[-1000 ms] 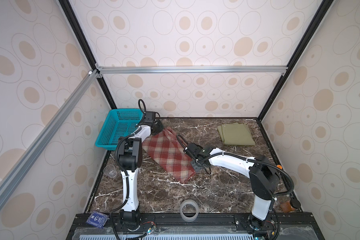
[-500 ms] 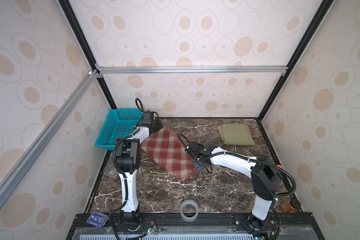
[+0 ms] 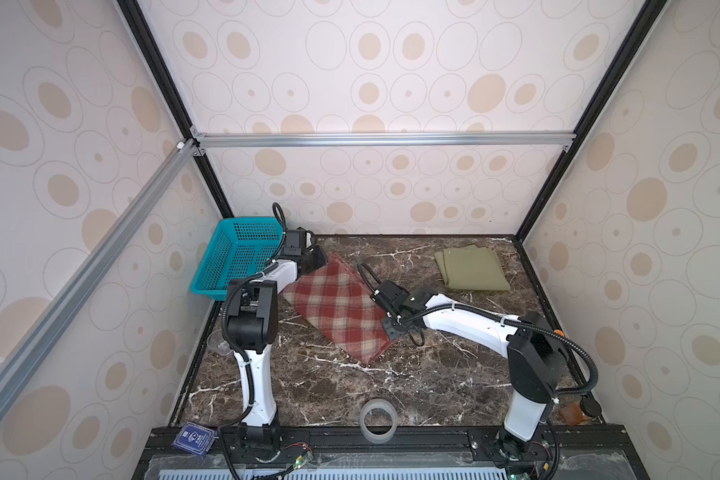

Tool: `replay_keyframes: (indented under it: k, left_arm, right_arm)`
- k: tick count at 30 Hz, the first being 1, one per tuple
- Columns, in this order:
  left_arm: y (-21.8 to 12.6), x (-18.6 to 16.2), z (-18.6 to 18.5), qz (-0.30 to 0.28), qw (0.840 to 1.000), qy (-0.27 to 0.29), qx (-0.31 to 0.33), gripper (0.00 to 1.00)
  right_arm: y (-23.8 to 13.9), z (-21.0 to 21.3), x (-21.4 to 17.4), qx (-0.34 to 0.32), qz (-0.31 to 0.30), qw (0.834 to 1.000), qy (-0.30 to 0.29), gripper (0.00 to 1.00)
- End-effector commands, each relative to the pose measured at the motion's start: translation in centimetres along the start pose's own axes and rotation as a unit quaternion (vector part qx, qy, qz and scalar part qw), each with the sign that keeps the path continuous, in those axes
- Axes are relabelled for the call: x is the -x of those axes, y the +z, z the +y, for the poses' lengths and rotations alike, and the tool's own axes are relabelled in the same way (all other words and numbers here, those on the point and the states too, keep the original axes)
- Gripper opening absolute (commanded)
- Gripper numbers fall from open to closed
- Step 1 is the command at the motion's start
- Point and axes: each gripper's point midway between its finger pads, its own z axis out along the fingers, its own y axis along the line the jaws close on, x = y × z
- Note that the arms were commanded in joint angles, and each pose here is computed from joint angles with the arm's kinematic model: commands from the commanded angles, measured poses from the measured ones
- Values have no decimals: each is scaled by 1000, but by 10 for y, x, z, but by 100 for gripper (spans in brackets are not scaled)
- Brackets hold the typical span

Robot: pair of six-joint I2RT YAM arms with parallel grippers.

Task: Fold and stack the skirts

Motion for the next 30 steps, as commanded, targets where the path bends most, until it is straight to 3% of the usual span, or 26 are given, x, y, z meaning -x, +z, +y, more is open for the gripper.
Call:
replay_keyframes:
  k: [1, 20, 30]
  left_arm:
    - [5, -3, -7, 5, 1000, 6, -21, 14]
    - [52, -13, 11, 27, 1000, 1, -3, 13]
    - [49, -8, 13, 20, 999, 25, 11, 14]
  right_arm:
    - [7, 6, 4, 16, -3, 1000, 13, 15]
    - [59, -31, -24, 1, 54, 996, 72, 11]
    - [70, -34, -41, -6, 81, 994, 70, 9]
